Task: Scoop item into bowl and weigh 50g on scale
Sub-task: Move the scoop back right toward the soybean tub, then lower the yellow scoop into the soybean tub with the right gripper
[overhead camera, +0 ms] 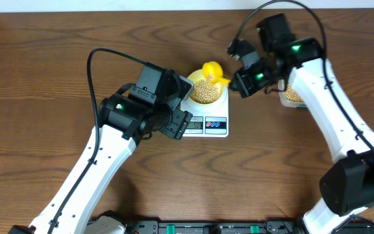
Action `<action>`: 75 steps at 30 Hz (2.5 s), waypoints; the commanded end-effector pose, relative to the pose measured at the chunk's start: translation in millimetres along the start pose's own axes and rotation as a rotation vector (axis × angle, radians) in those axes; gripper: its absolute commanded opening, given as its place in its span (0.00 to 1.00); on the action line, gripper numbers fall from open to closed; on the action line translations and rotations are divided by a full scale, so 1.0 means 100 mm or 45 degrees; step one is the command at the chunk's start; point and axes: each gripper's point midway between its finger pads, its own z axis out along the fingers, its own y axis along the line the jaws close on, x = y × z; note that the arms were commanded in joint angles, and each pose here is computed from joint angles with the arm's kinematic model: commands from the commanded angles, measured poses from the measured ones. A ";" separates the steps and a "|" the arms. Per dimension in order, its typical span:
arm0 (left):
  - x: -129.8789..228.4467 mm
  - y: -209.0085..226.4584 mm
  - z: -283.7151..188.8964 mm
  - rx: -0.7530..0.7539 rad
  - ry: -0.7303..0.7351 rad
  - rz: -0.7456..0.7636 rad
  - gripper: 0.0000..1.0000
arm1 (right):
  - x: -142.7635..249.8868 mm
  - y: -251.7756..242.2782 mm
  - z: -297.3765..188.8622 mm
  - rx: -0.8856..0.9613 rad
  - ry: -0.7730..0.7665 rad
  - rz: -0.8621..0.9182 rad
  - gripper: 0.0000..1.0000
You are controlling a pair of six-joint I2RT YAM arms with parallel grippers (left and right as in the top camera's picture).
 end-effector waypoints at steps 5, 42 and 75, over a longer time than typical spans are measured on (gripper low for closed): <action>-0.01 0.00 -0.05 -0.010 -0.021 0.017 0.73 | -0.21 -0.01 -0.47 -0.307 -0.208 0.182 0.01; -0.01 0.00 -0.05 -0.010 -0.021 0.017 0.73 | 1.28 -1.64 -1.61 -0.006 -0.199 0.907 0.01; -0.01 0.00 -0.05 -0.010 -0.021 0.017 0.73 | 1.04 -1.75 -1.12 0.862 0.308 0.466 0.01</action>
